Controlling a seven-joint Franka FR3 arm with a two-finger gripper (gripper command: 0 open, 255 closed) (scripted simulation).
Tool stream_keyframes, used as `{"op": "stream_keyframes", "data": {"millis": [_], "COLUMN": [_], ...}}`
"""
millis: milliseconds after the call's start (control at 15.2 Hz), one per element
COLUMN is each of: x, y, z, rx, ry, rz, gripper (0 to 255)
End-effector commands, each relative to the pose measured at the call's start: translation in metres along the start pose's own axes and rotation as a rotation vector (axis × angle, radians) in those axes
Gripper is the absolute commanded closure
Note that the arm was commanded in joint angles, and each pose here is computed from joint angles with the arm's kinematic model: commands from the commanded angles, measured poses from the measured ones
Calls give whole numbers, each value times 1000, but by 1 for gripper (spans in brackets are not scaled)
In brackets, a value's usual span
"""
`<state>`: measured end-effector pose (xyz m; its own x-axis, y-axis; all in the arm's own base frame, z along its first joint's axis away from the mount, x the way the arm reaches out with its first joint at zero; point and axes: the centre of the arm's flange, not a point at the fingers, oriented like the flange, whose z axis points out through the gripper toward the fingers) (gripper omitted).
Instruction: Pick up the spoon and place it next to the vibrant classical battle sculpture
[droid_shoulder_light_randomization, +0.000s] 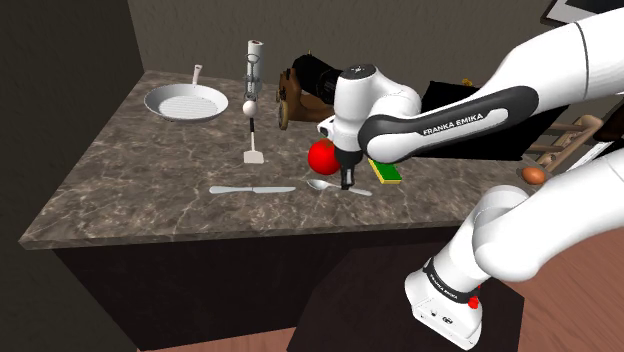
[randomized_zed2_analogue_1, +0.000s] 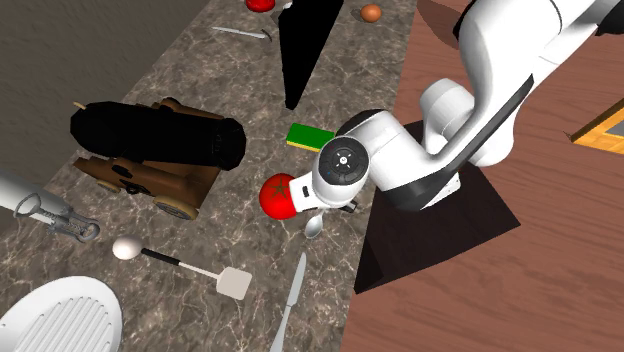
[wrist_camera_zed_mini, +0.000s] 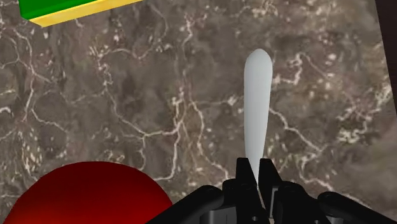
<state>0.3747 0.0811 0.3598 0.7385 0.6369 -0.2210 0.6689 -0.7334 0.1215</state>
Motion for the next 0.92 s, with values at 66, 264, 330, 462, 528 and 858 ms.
{"op": "stream_keyframes", "data": {"millis": [66, 264, 330, 462, 528, 858], "x": [-3, -7, -8, -10, -12, -17], "y": [3, 5, 5, 6, 7, 10], "z": [-15, -30, -35, -46, -51, -76], "rx": [1, 1, 1, 1, 1, 1], "ry": [-1, -1, -1, -1, -1, -1], "rz": [0, 0, 0, 0, 0, 0], "gripper": [255, 255, 255, 255, 255, 255]}}
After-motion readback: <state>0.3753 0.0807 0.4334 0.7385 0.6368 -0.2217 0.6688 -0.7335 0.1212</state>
